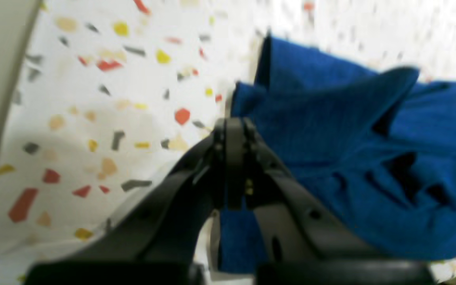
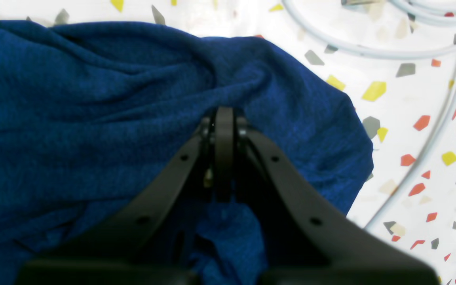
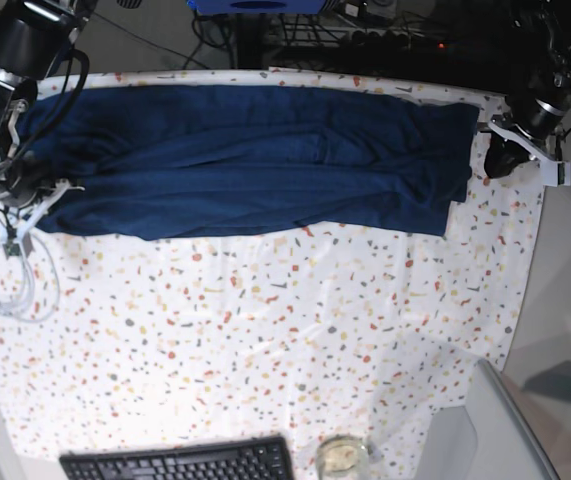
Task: Layout the t-shirt on the table in an organized manner, then fold the t-shirt properly
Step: 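Regrasp the strip end with the left gripper and tug it outward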
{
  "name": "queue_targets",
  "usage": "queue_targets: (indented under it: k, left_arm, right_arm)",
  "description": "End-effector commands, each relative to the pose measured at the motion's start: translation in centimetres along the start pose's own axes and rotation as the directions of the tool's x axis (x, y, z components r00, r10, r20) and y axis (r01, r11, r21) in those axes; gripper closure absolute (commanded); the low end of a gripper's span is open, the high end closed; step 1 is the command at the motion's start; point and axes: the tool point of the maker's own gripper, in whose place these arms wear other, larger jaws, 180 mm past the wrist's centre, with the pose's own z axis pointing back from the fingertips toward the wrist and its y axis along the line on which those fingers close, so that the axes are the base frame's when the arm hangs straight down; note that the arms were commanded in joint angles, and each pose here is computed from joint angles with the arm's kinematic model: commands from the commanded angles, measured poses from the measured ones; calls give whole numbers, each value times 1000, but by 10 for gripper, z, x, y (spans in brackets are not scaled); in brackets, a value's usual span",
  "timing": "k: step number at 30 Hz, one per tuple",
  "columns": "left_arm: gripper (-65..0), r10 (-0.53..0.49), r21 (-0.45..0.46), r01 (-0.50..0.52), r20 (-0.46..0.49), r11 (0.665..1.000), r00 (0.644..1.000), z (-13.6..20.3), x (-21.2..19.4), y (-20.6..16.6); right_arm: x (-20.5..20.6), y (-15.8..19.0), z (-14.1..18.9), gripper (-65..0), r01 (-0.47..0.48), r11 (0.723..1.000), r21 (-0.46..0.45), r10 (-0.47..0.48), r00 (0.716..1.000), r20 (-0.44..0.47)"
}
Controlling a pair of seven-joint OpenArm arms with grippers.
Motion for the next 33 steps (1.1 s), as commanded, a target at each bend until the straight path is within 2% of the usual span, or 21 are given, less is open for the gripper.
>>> queue_targets:
  k: [1,4,8,9,11,13,24,29,33]
  left_arm:
    - [0,-19,-6,19,53,1000,998,1,18,1]
    - [-10,-4,-1,4,53,1000,999,0,17,4]
    - [-388,37,19,-38,39,999,999,0,7,13]
    - [-466,45,16,-45,30,999,999,-1,2,13]
    - [-559,54,14,-54,19,998,998,-2,-2,13]
    - [-576,67,12,-67,20,998,998,-5,-3,13]
    - [-576,161,-8,-161,1,987,987,-28,-15,8]
    - [-576,143,-26,-142,36,989,989,-27,-4,-6]
    - [-576,142,-32,-142,7,989,990,-29,-8,-10]
  right_arm:
    - [18,-6,5,0,-5,1000,-13,6,999,52]
    - [18,-6,5,0,-5,1000,-13,6,999,52]
    - [18,-6,4,0,-5,1000,-12,6,999,51]
    - [18,-6,4,0,-5,1000,-12,6,999,51]
    - [18,-6,4,0,-5,1000,-12,6,999,51]
    - [18,-6,4,0,-5,1000,-12,6,999,51]
    - [17,-6,4,0,-5,1000,-10,6,999,48]
    - [17,-6,4,0,-5,1000,-10,6,999,48]
    - [16,-5,4,0,-6,1000,-8,6,999,47]
